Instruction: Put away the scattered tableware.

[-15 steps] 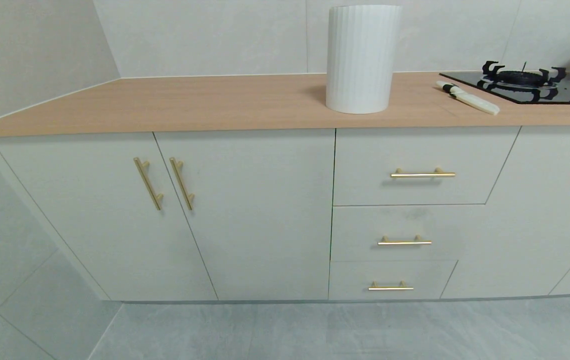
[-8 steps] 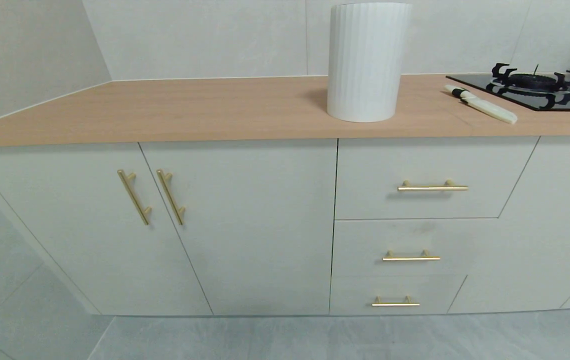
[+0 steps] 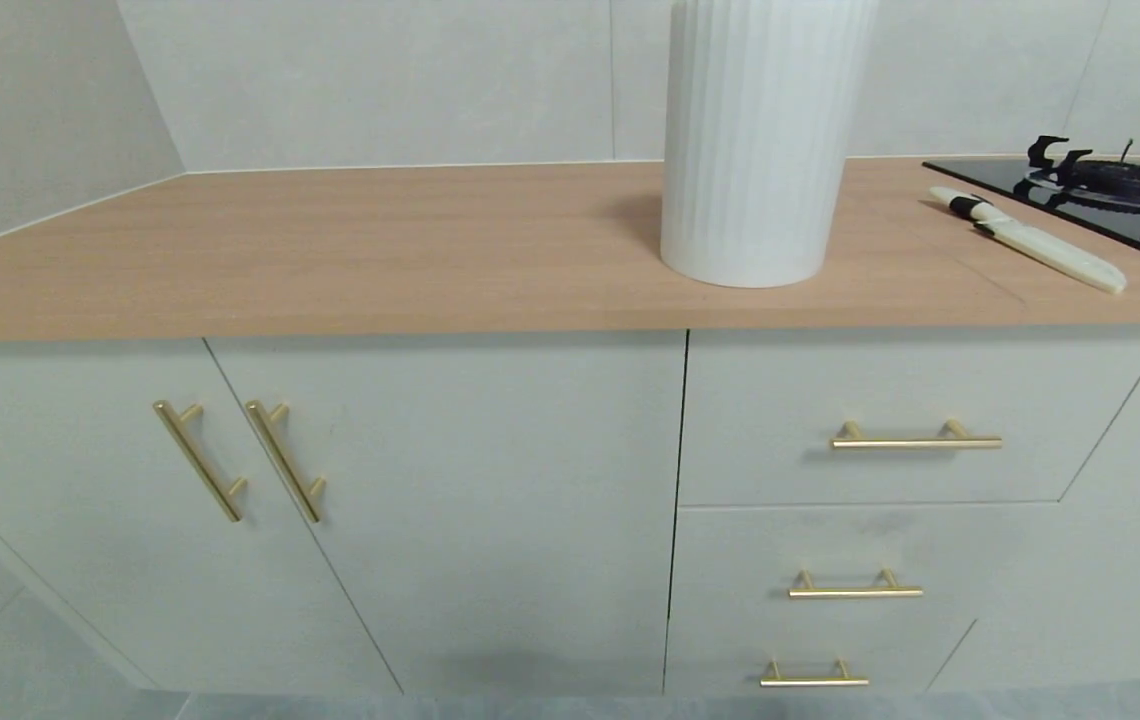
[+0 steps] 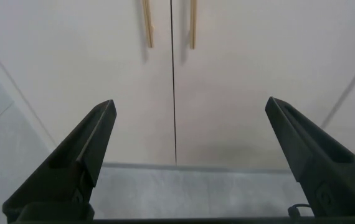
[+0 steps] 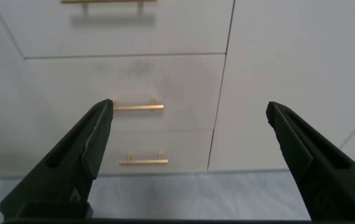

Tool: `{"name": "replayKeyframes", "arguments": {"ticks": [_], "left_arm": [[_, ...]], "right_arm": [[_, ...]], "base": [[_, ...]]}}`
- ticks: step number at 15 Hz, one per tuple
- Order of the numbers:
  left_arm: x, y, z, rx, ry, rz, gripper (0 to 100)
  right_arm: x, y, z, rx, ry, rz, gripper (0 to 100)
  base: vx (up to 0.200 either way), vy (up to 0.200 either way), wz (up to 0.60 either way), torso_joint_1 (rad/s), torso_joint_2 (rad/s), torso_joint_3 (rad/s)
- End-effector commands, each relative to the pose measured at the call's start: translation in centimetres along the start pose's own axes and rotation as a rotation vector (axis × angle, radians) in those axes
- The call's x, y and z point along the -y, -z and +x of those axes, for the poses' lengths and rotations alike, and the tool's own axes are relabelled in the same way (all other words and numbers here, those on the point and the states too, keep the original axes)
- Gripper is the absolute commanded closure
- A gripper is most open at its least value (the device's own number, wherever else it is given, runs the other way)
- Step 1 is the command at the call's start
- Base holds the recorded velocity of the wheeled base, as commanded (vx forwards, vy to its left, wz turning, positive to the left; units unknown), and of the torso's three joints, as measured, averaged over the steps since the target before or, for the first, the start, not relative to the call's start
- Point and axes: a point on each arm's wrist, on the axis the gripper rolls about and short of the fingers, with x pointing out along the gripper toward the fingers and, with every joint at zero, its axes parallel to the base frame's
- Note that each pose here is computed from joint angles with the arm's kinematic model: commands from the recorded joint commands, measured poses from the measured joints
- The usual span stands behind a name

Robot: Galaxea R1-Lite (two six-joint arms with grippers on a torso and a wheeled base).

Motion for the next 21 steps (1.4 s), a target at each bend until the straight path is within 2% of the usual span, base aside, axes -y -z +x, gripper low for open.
{"name": "replayKeyframes", "arguments": {"ticks": [1,5,11,19,21], "left_arm": [[0.00,0.00,0.00,-0.001,-0.001,-0.001,0],[0.00,0.00,0.00,-0.001,-0.001,-0.002,0],[0.00,0.00,0.00,-0.001,-0.001,0.002,0],[0.00,0.00,0.00,-0.001,-0.001,0.002,0],[0.00,0.00,0.00,-0.001,-0.001,0.001,0]], "right_arm": [[0.00,-0.02,0.01,0.000,0.000,0.000,0],[0.00,0.00,0.01,-0.002,0.000,0.000,0],[0.00,0.00,0.01,-0.002,0.000,0.000,0],[0.00,0.00,0.01,-0.002,0.000,0.000,0],[0.00,0.00,0.01,-0.002,0.000,0.000,0]], "base": [[0.200,0.000,0.00,0.007,0.00,0.002],[0.200,0.000,0.00,0.001,0.00,0.002],[0.000,0.000,0.00,0.000,0.00,0.000],[0.000,-0.200,0.00,0.009,0.00,0.003],[0.000,0.000,0.00,0.000,0.00,0.000]]}}
